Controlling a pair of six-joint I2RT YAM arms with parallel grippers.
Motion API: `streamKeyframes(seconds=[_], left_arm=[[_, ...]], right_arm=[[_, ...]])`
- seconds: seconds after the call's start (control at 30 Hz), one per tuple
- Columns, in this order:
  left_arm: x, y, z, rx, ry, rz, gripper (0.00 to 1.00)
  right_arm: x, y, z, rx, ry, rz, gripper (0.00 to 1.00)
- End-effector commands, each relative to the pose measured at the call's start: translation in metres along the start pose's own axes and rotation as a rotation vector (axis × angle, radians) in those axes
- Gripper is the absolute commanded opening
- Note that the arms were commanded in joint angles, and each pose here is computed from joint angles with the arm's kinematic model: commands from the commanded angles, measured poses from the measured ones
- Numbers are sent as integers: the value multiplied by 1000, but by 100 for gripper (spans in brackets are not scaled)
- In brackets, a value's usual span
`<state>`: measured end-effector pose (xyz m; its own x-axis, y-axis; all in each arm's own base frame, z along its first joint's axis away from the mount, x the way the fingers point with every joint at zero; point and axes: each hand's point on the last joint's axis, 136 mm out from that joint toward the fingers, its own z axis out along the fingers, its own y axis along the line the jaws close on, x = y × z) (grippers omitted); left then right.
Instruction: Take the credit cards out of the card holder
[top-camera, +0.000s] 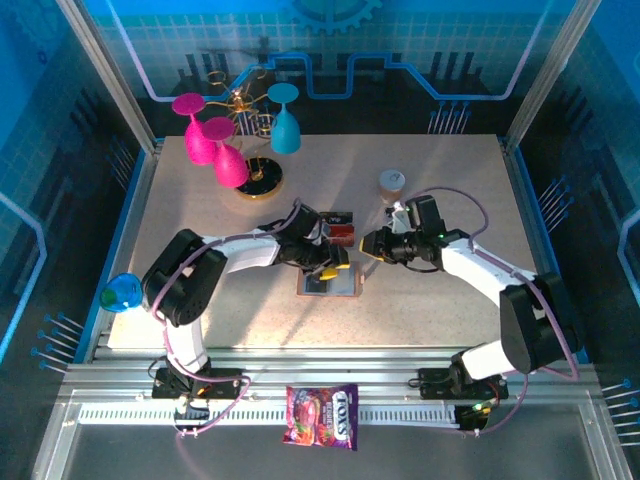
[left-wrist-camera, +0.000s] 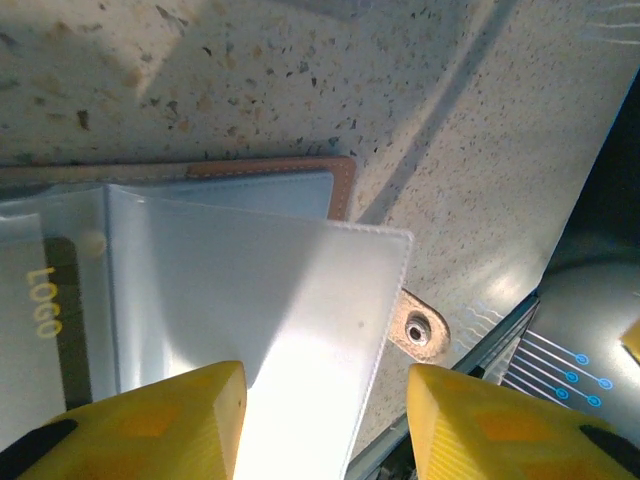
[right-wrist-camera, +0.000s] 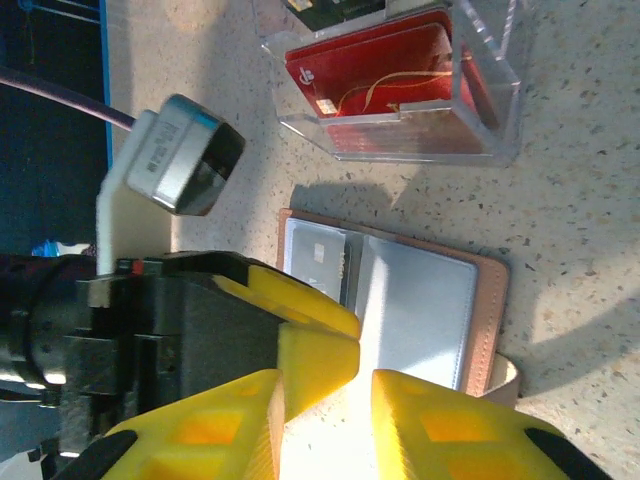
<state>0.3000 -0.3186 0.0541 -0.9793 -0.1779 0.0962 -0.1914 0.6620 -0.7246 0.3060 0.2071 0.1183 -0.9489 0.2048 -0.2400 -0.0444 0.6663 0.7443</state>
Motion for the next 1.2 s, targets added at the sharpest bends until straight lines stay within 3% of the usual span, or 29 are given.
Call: streamKeyframes(seconds=[0.0,0.3,0.7,1.17], left_arm=[[5,-6,10,12,41,-2,48],[6,-8,14,15,45,3,48],[-6,-9,-16,26,-31,9,48],[-18,28,-57,-10,-128,-53,41]], right_arm=[[1,-9,-9,27,-20,5,31],[4,-10,-11,20,-21,18,31],[8,-4,2,-10,19,28,30],[34,16,49,-43,165,8,28]])
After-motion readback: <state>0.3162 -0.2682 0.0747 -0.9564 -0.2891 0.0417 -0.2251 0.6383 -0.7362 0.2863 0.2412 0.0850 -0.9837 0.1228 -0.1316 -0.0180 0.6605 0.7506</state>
